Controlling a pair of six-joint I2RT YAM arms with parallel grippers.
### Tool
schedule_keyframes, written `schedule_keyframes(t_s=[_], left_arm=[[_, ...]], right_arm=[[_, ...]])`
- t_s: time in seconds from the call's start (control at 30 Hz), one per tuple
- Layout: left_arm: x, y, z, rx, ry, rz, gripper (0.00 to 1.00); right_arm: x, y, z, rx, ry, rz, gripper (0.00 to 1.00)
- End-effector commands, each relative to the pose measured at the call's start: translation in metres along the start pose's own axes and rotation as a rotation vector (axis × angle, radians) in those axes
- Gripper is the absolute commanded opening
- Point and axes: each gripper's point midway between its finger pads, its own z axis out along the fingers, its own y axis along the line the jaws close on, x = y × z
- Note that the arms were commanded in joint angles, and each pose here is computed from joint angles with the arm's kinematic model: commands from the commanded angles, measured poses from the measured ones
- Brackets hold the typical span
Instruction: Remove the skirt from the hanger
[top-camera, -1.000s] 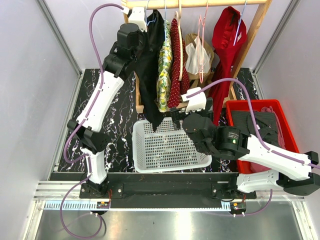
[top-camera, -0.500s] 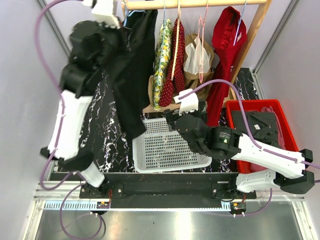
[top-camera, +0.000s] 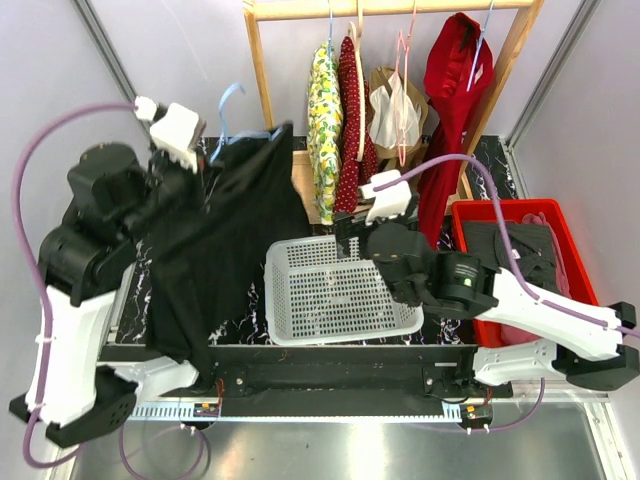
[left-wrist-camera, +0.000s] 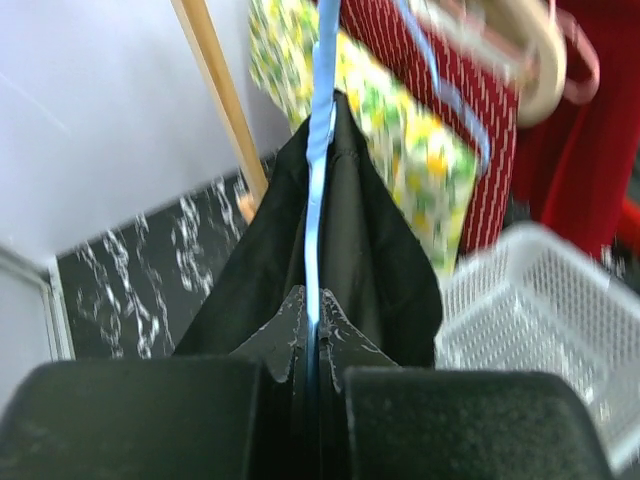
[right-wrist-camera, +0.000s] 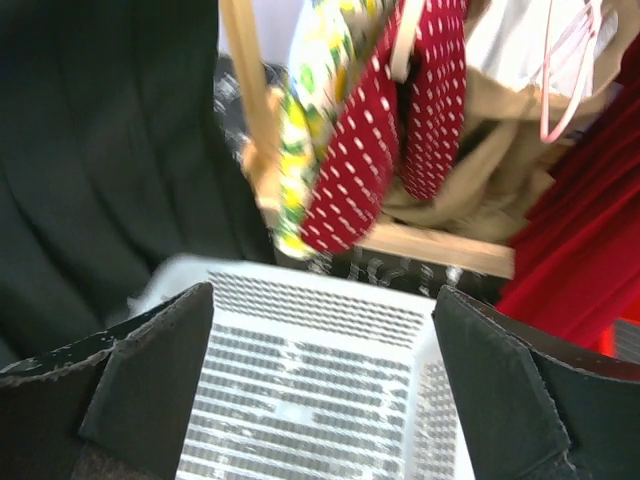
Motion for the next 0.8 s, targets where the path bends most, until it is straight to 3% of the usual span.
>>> schedule_keyframes(t_s=[0.0, 0.27, 0.77], left_arm=[[0.011, -0.017, -0.031, 0.101, -0.026, 0.055, 0.0], [0.023, -0.039, -0.069, 0.239, -0.036, 0.162, 0.0], [0.031, -0.05, -0.078, 0.305, -0.011, 0.165, 0.0]], right_arm=[[-0.041, -0.003, -0.02, -0.093, -0.119, 0.194, 1.0], [-0.044, 0.019, -0.013, -0.146, -0.134, 0.231, 1.0], [-0.069, 0.072, 0.014, -0.236, -0.196, 0.261, 1.0]])
